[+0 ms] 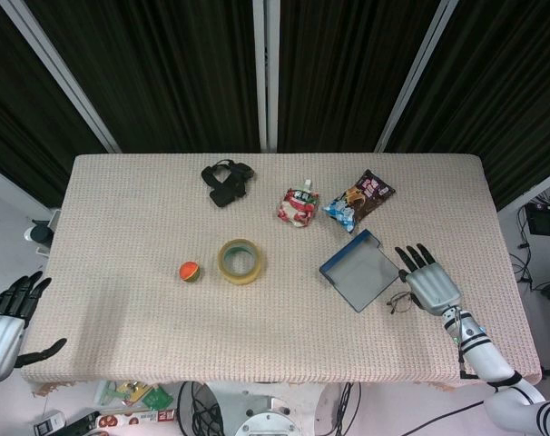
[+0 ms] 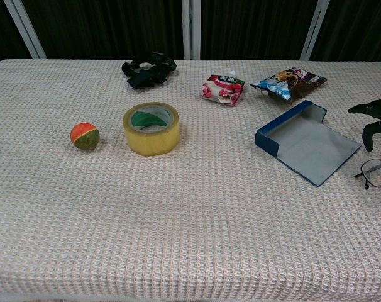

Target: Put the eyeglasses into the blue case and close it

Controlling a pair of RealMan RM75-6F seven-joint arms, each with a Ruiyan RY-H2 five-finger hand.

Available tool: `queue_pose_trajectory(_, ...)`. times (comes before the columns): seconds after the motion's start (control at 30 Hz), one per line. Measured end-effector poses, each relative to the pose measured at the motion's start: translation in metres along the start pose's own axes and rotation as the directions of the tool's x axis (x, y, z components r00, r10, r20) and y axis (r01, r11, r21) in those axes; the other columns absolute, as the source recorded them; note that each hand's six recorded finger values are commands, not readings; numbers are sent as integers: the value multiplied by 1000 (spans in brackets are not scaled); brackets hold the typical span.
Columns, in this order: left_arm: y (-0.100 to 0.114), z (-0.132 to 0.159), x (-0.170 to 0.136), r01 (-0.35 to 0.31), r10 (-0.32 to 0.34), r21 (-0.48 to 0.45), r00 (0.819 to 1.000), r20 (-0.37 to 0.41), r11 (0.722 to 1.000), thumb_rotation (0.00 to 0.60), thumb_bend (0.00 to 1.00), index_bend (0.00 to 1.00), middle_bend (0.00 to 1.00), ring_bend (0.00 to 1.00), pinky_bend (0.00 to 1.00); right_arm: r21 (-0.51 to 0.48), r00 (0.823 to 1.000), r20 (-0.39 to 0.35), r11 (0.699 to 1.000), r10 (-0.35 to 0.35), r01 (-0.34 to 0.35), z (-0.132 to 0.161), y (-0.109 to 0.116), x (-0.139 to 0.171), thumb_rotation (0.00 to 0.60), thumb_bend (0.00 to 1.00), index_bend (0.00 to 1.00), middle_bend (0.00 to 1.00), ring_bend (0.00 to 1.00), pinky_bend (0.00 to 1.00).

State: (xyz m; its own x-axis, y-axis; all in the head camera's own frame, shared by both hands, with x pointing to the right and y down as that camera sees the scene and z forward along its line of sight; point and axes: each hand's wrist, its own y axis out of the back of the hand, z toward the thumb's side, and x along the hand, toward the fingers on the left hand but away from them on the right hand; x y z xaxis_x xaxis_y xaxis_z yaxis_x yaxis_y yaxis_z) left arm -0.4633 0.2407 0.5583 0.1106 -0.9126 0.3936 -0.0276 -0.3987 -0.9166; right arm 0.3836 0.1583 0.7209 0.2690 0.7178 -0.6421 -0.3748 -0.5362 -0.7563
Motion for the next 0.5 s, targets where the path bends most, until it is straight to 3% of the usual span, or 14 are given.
queue_pose_trajectory(0.23, 0, -1, 0, 4, -4, -1, 1000, -3, 1000, 469, 127, 32, 35, 57, 193, -7, 1000, 1, 1000, -1, 1, -1, -1, 0, 600, 322, 531, 0, 0, 0)
queue_pose_trajectory(0.5, -2, -2, 0, 12, -12, -4, 1000, -5, 1000, 473, 127, 32, 35, 57, 193, -6, 1000, 3, 1000, 0, 0, -2, -2, 0, 600, 332, 569, 0, 0, 0)
